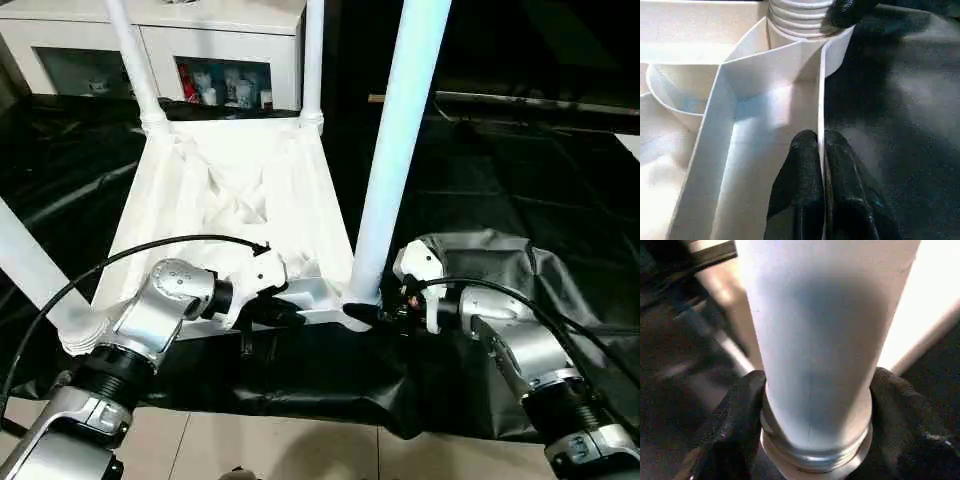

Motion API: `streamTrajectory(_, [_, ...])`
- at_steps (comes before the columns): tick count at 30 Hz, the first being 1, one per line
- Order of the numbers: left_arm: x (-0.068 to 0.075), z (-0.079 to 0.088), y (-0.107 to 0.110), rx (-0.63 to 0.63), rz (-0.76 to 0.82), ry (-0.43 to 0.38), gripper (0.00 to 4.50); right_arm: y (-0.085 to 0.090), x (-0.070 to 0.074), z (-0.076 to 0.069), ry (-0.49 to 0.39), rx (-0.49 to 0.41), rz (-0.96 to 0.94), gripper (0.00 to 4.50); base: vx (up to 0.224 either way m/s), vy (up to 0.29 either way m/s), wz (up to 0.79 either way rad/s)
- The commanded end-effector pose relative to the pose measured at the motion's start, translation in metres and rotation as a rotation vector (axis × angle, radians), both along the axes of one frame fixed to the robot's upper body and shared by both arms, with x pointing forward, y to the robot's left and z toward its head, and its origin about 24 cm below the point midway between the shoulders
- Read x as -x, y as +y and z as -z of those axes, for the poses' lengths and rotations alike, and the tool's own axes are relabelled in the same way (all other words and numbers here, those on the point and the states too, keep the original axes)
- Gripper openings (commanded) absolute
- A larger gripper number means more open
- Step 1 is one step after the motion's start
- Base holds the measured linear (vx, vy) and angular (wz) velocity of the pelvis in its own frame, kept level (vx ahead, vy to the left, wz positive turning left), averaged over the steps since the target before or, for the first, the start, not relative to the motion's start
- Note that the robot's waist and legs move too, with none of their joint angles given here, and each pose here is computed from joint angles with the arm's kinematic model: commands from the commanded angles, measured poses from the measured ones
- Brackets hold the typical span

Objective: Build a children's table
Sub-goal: Rotate leg to tighten

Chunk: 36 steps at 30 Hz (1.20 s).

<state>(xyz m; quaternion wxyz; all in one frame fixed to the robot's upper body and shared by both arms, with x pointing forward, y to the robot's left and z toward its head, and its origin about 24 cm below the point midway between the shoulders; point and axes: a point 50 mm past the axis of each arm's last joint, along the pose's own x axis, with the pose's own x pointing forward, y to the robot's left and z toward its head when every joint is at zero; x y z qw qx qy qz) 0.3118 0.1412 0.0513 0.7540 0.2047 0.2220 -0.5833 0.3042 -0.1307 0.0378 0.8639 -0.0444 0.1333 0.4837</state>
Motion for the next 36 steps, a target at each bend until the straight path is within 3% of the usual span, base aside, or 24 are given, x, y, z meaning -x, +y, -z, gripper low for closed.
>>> streamTrajectory(1, [-0.010, -0.001, -0.012, -0.002, -0.062, -0.029, 0.00, -0.002, -0.008, 0.010, 0.051, -0.020, 0.181, 2.70, 0.000, 0.000, 0.00])
streamTrajectory(4, [-0.022, -0.001, -0.023, 0.035, -0.174, -0.043, 0.00, 0.002, -0.015, 0.020, 0.106, -0.061, 0.391, 2.70, 0.000, 0.000, 0.00])
streamTrajectory(8, [-0.035, -0.003, -0.035, 0.042, -0.281, -0.061, 0.00, 0.012, -0.024, 0.024, 0.111, -0.020, 0.561, 2.70, 0.000, 0.000, 0.00])
streamTrajectory(12, [-0.054, -0.006, -0.053, 0.031, -0.474, -0.111, 0.00, 0.039, -0.043, 0.016, 0.079, -0.011, 0.802, 2.69, 0.000, 0.000, 0.00])
streamTrajectory(19, [-0.057, -0.006, -0.057, 0.025, -0.478, -0.105, 0.00, 0.057, -0.048, 0.004, -0.008, -0.016, 0.750, 2.69, 0.000, 0.000, 0.00])
streamTrajectory(20, [-0.057, -0.005, -0.056, 0.025, -0.459, -0.093, 0.00, 0.056, -0.049, 0.001, -0.022, -0.047, 0.740, 2.69, 0.000, 0.000, 0.00])
streamTrajectory(21, [-0.055, -0.005, -0.054, 0.030, -0.435, -0.087, 0.00, 0.051, -0.049, -0.004, -0.033, -0.093, 0.729, 3.25, 0.000, 0.000, 0.00])
streamTrajectory(25, [-0.053, -0.004, -0.049, 0.035, -0.392, -0.083, 0.00, 0.040, -0.050, -0.012, -0.066, -0.120, 0.672, 3.59, 0.000, 0.000, 0.00])
streamTrajectory(28, [-0.047, 0.001, -0.035, 0.006, -0.347, -0.057, 0.00, 0.015, -0.048, -0.020, -0.109, -0.072, 0.575, 3.81, 0.000, 0.000, 0.00])
streamTrajectory(32, [-0.042, 0.002, -0.026, 0.006, -0.292, -0.067, 0.00, 0.000, -0.043, -0.023, -0.108, -0.035, 0.480, 4.10, 0.000, 0.000, 0.00])
streamTrajectory(33, [-0.039, 0.002, -0.021, 0.016, -0.260, -0.053, 0.00, -0.007, -0.036, -0.023, -0.097, 0.009, 0.361, 4.32, 0.000, 0.000, 0.00])
streamTrajectory(36, [-0.025, -0.002, -0.017, 0.057, -0.083, -0.059, 0.00, -0.019, -0.026, -0.024, -0.096, 0.082, 0.210, 4.35, 0.000, 0.000, 0.00])
